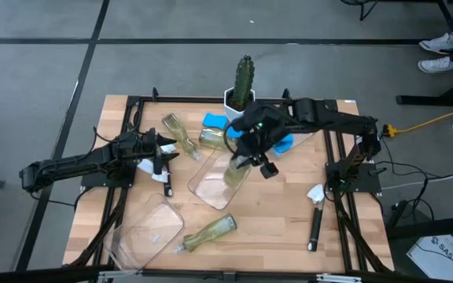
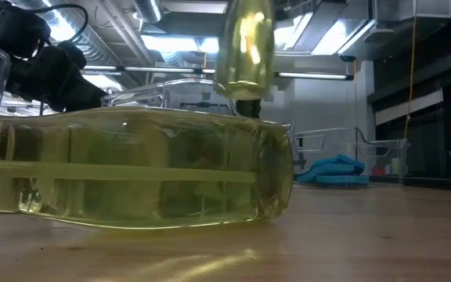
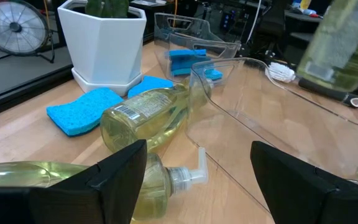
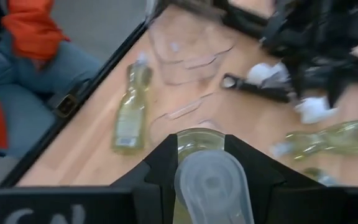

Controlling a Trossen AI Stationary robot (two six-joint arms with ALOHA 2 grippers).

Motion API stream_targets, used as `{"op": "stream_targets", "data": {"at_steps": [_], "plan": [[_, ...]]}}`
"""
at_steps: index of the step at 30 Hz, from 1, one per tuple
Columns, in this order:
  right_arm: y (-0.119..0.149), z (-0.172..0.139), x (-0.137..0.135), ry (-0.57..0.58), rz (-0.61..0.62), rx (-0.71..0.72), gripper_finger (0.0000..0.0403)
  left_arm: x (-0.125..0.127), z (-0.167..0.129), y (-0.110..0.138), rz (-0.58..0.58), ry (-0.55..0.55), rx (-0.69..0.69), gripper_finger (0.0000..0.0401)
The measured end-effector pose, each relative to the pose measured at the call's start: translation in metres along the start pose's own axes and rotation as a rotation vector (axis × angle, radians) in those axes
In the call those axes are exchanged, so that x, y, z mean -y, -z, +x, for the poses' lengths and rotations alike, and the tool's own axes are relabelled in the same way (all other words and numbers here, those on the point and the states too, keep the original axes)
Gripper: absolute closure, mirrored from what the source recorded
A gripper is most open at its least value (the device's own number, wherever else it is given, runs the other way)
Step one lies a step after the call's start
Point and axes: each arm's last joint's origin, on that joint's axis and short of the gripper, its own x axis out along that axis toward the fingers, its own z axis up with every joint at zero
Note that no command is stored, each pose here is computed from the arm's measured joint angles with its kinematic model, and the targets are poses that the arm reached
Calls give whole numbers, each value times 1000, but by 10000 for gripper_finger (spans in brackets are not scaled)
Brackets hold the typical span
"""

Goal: Pick & Place Kitchen Sink Supplies
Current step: Put the green soap dispenser into the middle transparent bin

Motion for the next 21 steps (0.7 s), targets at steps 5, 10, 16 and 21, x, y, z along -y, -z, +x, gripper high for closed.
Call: {"op": "stream_targets", "data": {"at_steps": [5, 10, 16, 21], "plan": [[5, 5, 16, 98, -36, -22, 289, 0, 0, 0, 0, 0, -1, 120], [21, 32, 37, 124, -41, -62, 289, 0, 0, 0, 0, 0, 1, 120], [52, 55, 59, 137, 30, -108, 289, 0, 0, 0, 0, 0, -1, 120], [70, 73, 68, 155, 44, -102, 289, 0, 0, 0, 0, 0, 0, 120]]}}
